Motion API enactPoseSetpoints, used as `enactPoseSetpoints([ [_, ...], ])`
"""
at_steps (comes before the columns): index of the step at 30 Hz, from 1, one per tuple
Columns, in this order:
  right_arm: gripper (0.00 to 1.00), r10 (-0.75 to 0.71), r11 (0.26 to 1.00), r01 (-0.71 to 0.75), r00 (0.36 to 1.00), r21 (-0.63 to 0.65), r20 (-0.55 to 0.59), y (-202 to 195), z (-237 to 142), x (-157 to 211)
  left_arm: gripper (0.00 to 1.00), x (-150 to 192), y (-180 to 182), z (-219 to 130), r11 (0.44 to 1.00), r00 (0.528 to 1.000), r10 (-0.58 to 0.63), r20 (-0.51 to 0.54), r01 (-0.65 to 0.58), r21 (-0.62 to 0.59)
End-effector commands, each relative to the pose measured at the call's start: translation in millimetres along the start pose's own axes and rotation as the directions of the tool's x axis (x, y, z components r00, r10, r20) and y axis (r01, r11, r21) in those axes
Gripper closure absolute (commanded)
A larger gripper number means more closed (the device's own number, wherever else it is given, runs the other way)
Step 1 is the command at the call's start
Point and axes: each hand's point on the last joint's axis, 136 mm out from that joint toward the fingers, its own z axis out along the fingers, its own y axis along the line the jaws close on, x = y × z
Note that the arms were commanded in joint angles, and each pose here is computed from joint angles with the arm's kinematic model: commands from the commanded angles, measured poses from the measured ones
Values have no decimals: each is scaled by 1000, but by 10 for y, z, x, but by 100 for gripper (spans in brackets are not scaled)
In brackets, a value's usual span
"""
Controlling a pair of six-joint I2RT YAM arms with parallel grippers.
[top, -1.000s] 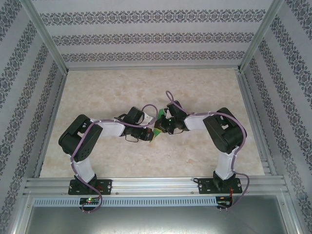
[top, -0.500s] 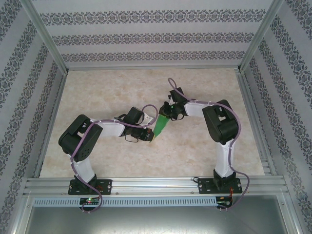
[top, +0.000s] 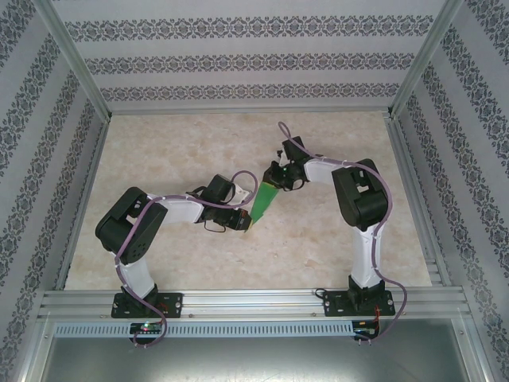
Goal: Fold a paper plane with a square sheet of paper (pick it up from the middle)
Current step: Fold the wing for the fifth time at the center of the table, then turn over a paper plane at the center of the table.
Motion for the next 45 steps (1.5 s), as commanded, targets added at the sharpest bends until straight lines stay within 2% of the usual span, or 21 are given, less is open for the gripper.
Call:
enactPoseSetpoints([
  [1,88,-18,998,13,997,59,74,-143,-137,-257,100,478,123,6,994,983,-102,-149,97,-42],
  [5,86,-32,999,28,994,40,101,-73,-357,-276,99,359,50,-12,995,987,-98,-130,96,-20],
  [11,75,-58,998,58,988,6,143,-18,-780,-182,90,94,-99,-124,997,994,-78,-71,78,5],
  [18,60,-100,994,107,979,-29,175,44,-1134,95,71,-222,-284,-339,999,999,-45,6,45,11],
  [25,52,-111,993,115,976,-12,185,-41,-1301,301,52,-224,-294,-419,997,999,-33,12,34,-66],
  [28,47,-106,994,108,977,-3,184,-94,-1336,364,49,-218,-284,-361,993,1000,-15,-10,14,-119],
  [36,46,-94,996,92,978,20,185,-252,-1407,499,48,-242,-76,-205,965,999,-11,-44,-1,-262],
  [45,46,-91,996,87,978,30,187,-319,-1434,549,48,-266,-54,-71,960,997,2,-83,-25,-279],
])
